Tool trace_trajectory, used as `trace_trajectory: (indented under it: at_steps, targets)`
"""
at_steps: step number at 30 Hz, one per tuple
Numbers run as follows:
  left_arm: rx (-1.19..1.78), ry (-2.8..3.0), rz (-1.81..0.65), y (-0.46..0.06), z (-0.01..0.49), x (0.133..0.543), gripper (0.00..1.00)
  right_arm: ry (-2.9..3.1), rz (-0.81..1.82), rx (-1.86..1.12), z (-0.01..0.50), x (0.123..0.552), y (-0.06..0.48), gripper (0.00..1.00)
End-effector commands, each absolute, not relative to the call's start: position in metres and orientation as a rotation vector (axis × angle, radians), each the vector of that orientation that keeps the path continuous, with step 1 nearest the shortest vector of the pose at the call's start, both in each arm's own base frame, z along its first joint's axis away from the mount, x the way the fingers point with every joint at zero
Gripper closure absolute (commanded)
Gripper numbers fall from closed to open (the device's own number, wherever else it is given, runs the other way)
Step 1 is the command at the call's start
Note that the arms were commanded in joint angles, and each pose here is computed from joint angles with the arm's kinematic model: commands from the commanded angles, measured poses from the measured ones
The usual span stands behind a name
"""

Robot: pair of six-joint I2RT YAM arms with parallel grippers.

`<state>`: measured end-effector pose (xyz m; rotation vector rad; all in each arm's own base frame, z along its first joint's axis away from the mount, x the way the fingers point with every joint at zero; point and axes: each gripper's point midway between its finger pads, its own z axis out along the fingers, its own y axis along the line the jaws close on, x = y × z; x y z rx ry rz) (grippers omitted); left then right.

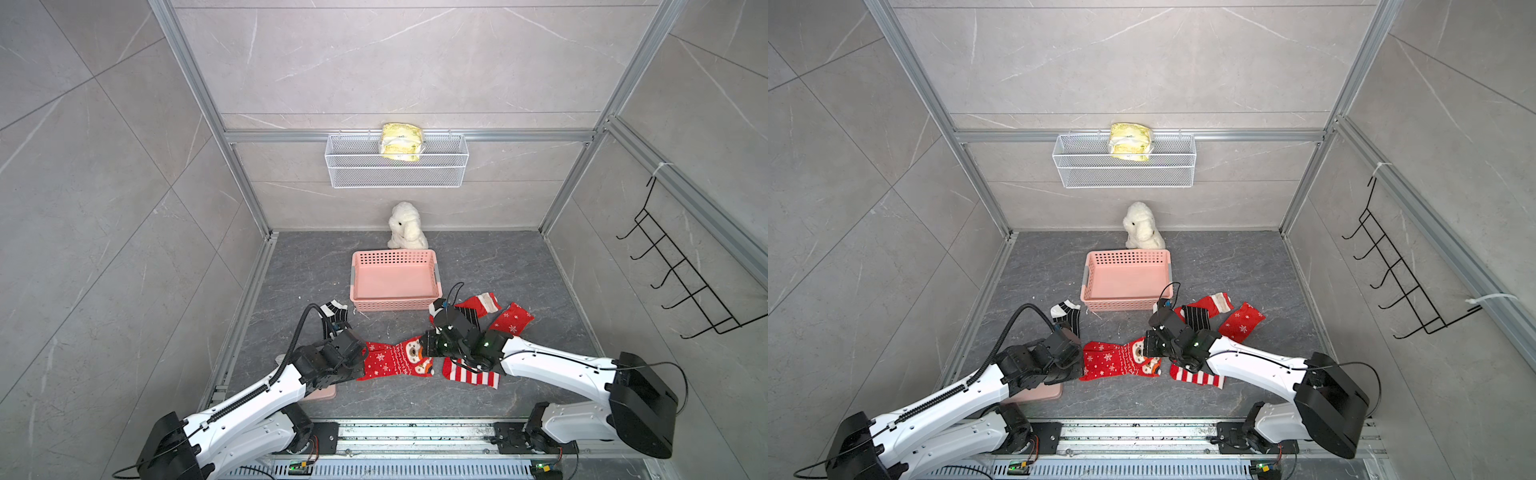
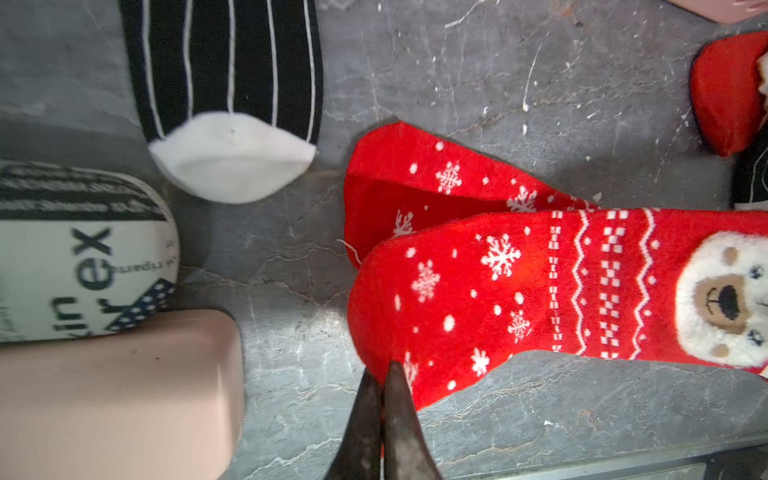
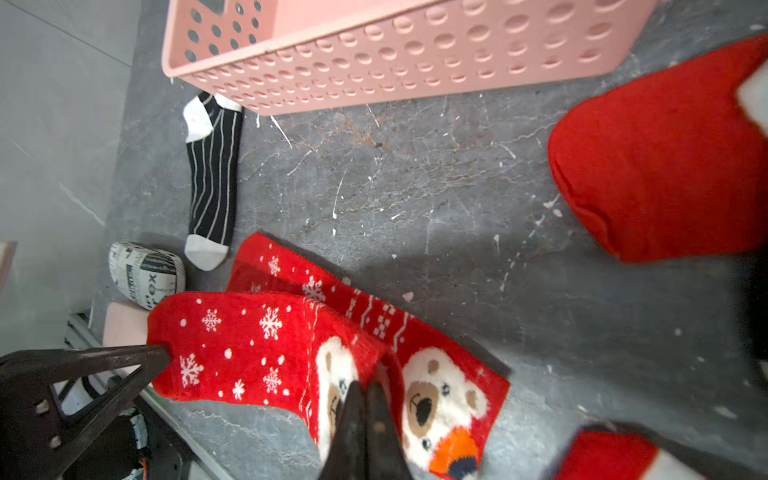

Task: Place the socks together as a pair
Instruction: Pick up the sock, then place the sock in the sock.

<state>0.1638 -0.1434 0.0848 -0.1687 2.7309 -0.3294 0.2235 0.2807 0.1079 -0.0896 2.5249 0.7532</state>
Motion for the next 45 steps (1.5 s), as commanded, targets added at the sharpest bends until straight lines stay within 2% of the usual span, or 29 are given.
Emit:
trace_trajectory:
  at_steps: [1, 9, 21, 45]
  targets:
    - [-0.05, 2.691, -0.171, -0.126, 0.101, 0.17, 1.0, 2.503, 0.714, 0.032, 0.109, 0.217, 0.26, 1.0]
    - [0.059, 2.584, -0.162, -0.142, 0.127, 0.198, 1.0, 2.439, 0.768, 0.065, 0.116, 0.206, 0.256, 1.0]
    - [0.116, 2.621, -0.083, -0.157, 0.104, 0.231, 1.0, 2.416, 0.759, 0.094, 0.097, 0.206, 0.259, 1.0]
    - [0.131, 2.688, -0.089, -0.16, 0.079, 0.228, 1.0, 2.474, 0.726, 0.091, 0.07, 0.202, 0.261, 1.0]
